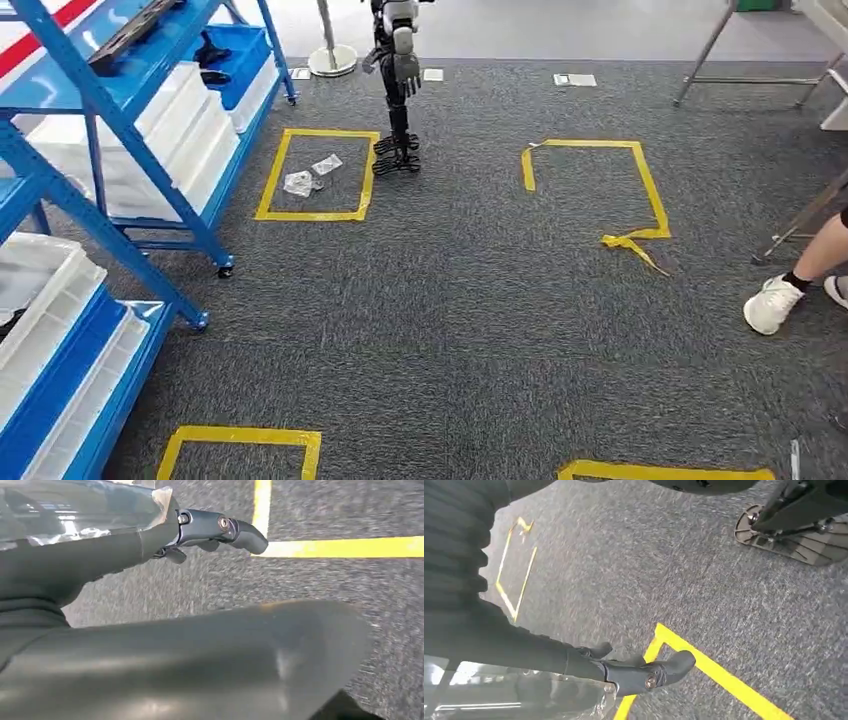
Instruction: Take the parts from the cabinet and place them on the table.
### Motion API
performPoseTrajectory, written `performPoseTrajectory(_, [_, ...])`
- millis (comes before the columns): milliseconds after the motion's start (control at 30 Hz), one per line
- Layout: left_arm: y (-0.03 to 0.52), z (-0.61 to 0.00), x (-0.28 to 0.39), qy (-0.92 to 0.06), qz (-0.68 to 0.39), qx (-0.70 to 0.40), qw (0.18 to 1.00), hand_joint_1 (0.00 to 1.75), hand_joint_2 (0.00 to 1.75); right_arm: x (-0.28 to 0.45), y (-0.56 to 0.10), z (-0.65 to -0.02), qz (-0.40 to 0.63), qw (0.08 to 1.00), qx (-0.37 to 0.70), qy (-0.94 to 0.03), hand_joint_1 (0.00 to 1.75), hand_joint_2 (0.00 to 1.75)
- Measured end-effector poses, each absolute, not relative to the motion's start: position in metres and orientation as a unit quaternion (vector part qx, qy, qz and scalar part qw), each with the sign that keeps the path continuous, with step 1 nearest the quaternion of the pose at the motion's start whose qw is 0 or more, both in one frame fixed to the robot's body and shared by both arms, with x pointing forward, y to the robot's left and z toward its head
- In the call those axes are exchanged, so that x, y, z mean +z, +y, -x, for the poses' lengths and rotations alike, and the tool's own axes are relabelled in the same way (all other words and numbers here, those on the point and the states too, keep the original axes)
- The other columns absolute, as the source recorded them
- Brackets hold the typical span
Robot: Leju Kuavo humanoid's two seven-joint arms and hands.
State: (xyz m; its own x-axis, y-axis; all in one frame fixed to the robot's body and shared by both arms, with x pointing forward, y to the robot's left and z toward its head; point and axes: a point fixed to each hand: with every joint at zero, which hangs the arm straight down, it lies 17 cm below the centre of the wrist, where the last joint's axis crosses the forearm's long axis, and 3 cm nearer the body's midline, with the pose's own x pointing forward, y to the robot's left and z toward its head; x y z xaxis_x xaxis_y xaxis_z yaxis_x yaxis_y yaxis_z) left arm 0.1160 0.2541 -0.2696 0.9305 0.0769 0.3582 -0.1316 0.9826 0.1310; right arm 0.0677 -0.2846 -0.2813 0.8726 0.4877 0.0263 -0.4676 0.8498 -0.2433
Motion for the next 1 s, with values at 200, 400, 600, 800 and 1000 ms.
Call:
performPoseTrajectory(200, [0.255,-0.123,-0.268,-0.184,-0.077,0.053,0.979,0.00,0.00,-0.281,-0.284,-0.070,0.115,0.961,0.248,-0.045,0.00,1.75])
performPoseTrajectory(400, [0.253,-0.122,-0.269,-0.180,-0.077,0.052,0.979,0.00,0.00,-0.281,-0.285,-0.071,0.116,0.961,0.249,-0.045,0.00,1.75])
performPoseTrajectory(600, [0.253,-0.118,-0.269,-0.177,-0.076,0.052,0.980,0.00,0.00,-0.281,-0.287,-0.068,0.117,0.961,0.249,-0.041,0.00,1.75])
performPoseTrajectory(800, [0.254,-0.113,-0.271,-0.173,-0.078,0.052,0.980,0.00,0.00,-0.281,-0.282,-0.068,0.113,0.961,0.250,-0.041,0.00,1.75])
performPoseTrajectory(1000, [0.254,-0.114,-0.270,-0.174,-0.081,0.055,0.980,0.00,0.00,-0.282,-0.285,-0.063,0.113,0.960,0.253,-0.037,0.00,1.75])
